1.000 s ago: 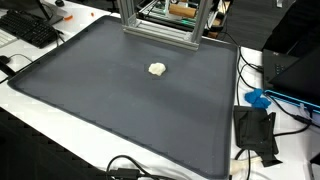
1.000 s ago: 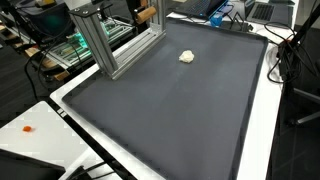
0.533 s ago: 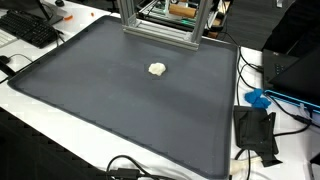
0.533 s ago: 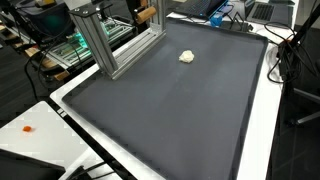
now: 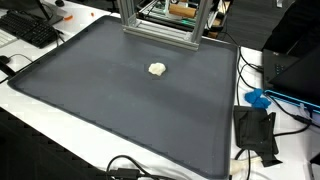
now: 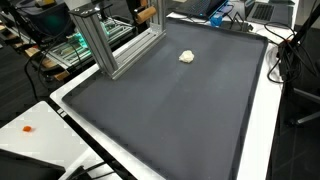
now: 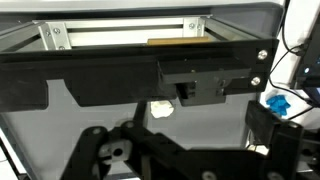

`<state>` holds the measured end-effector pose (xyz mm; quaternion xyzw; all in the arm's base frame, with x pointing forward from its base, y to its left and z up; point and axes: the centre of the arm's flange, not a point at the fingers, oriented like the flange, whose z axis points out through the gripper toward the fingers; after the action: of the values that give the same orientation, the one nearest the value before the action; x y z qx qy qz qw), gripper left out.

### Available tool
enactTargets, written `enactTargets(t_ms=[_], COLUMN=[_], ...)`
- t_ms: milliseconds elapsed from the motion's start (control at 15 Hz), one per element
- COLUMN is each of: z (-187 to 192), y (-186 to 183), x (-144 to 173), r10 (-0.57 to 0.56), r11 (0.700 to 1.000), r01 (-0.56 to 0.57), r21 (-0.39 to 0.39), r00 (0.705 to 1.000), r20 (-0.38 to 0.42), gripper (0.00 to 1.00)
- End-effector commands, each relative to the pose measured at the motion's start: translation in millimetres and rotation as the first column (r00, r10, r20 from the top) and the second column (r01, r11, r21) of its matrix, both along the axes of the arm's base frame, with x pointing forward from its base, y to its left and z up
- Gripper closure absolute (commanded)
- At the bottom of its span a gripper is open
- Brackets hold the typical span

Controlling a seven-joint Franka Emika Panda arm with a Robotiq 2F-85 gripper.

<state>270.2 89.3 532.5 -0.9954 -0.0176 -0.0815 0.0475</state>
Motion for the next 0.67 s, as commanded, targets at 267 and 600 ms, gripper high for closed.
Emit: enactTargets(t_ms=[267,600], z=[-29.3,-41.7], y=[36.9,42.3], x=[-3.4,9.5], r10=[0.069,0.099], r11=[0.996,0.988], r01=[-0.064,-0.088], r21=[-0.066,-0.124], r00=[0.995,0.991], r20=[0.069,0.085], gripper=[0.0,0.0])
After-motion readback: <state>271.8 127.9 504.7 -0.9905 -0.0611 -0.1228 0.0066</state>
